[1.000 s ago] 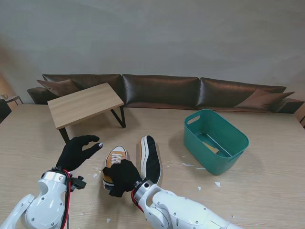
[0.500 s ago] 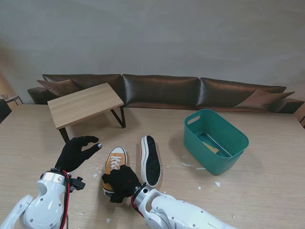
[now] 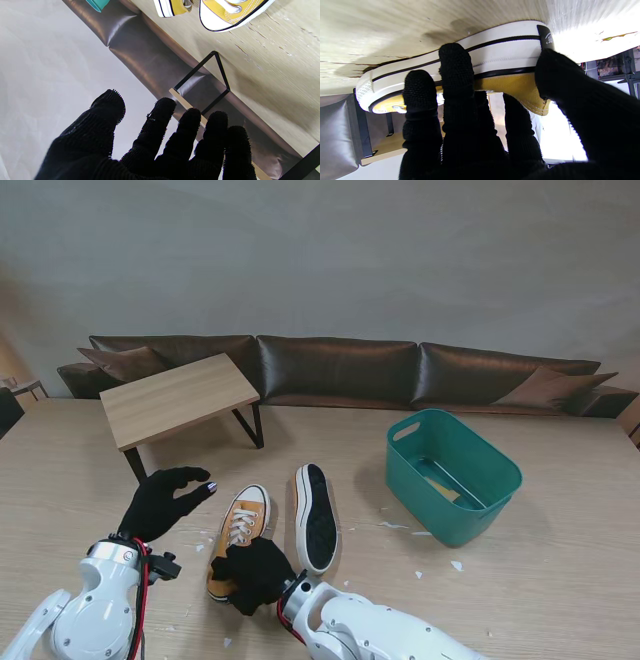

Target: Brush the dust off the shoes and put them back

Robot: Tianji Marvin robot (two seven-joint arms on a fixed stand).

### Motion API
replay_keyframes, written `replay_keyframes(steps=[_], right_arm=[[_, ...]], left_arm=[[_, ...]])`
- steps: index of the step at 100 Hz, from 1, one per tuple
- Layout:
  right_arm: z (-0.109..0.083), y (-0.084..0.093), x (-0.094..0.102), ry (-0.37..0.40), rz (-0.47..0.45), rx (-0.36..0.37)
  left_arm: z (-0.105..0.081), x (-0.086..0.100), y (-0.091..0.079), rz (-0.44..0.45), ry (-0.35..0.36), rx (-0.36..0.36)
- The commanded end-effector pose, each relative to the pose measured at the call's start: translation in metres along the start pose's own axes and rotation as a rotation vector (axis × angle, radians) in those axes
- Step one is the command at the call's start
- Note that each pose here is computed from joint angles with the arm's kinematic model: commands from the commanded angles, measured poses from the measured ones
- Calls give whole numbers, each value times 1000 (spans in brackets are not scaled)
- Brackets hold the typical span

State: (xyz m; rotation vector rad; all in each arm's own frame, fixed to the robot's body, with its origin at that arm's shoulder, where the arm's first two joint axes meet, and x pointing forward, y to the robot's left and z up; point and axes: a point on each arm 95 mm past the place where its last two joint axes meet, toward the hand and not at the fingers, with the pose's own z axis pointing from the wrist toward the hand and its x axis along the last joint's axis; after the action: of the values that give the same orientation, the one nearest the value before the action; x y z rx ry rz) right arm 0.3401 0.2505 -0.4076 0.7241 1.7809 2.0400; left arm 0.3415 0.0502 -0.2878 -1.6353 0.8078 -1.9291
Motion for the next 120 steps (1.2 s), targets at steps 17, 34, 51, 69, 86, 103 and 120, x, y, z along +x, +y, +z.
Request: replay_keyframes(steps=[17, 34, 51, 69, 86, 103, 120], right_arm=[[-8, -1, 6, 12, 23, -8], [-7, 16, 11, 16, 20, -94], [-4, 36, 6, -13, 13, -134], [-4, 54, -2, -40, 43, -165], [-6, 69, -7, -42, 66, -182], [-13, 84, -10, -41, 85, -186], [-25, 102, -13, -43, 115, -185]], left_arm=[[-1, 1, 4, -10, -3, -27], [1, 1, 4, -14, 6, -23], [0, 1, 3, -12, 21, -8], [0, 3, 1, -12, 32, 1], [3, 3, 1, -16, 46, 8], [4, 3, 2, -21, 50, 10], [3, 3, 3, -22, 50, 7]])
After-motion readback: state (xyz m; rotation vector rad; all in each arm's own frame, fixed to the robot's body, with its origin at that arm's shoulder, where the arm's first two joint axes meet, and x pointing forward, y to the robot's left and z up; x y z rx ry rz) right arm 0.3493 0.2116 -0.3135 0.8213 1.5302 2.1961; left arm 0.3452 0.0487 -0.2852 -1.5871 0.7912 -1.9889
